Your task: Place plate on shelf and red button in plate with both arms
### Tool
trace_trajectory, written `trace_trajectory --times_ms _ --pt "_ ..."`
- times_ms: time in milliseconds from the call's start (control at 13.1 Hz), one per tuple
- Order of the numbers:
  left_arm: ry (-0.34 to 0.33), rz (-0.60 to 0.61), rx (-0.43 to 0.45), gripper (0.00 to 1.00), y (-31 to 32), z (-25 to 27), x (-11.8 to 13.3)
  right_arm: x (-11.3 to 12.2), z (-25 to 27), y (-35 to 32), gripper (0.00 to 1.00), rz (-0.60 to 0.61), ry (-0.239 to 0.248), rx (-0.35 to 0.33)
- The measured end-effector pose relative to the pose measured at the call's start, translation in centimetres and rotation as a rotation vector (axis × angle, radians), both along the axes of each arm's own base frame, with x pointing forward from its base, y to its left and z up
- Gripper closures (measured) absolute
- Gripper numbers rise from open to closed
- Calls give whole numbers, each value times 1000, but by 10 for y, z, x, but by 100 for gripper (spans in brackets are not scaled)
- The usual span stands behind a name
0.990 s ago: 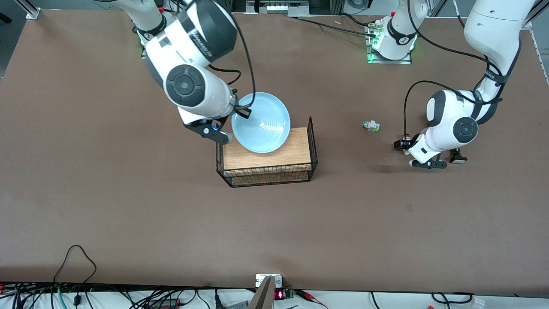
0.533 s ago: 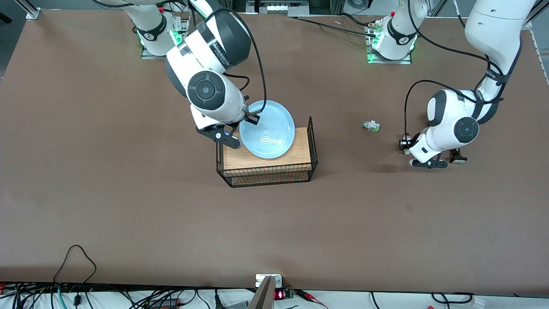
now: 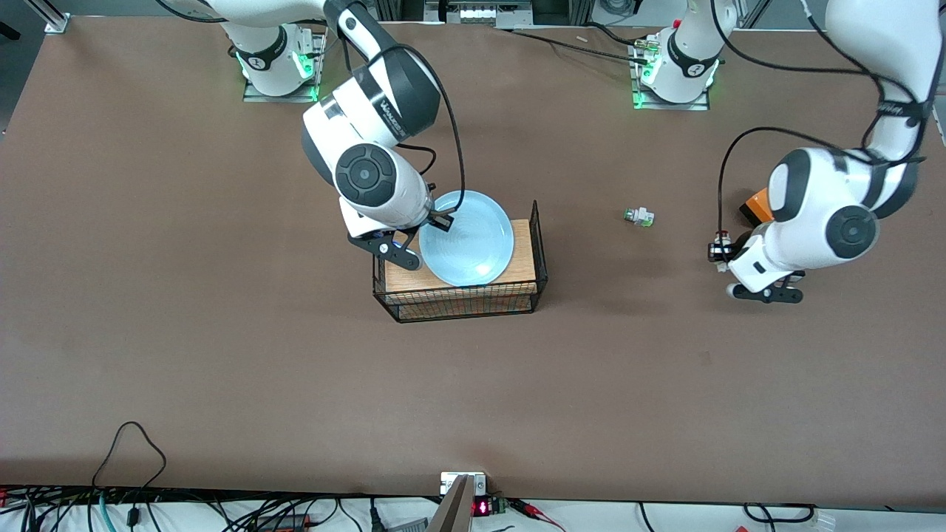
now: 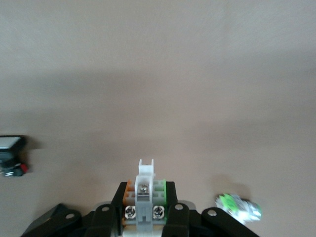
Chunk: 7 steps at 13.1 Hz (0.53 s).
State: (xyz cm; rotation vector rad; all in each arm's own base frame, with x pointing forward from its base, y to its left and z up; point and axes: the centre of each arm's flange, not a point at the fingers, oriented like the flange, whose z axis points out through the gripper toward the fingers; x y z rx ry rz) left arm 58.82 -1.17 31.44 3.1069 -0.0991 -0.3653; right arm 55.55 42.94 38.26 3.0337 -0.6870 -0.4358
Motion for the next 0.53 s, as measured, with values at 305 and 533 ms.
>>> trace_trajectory --times_ms 305,533 --pt "-27 -3 5 67 -1 69 20 0 -10 -1 97 4 -16 -11" --pt "-65 -19 -1 67 -12 99 29 -1 -15 -1 97 3 -18 -11"
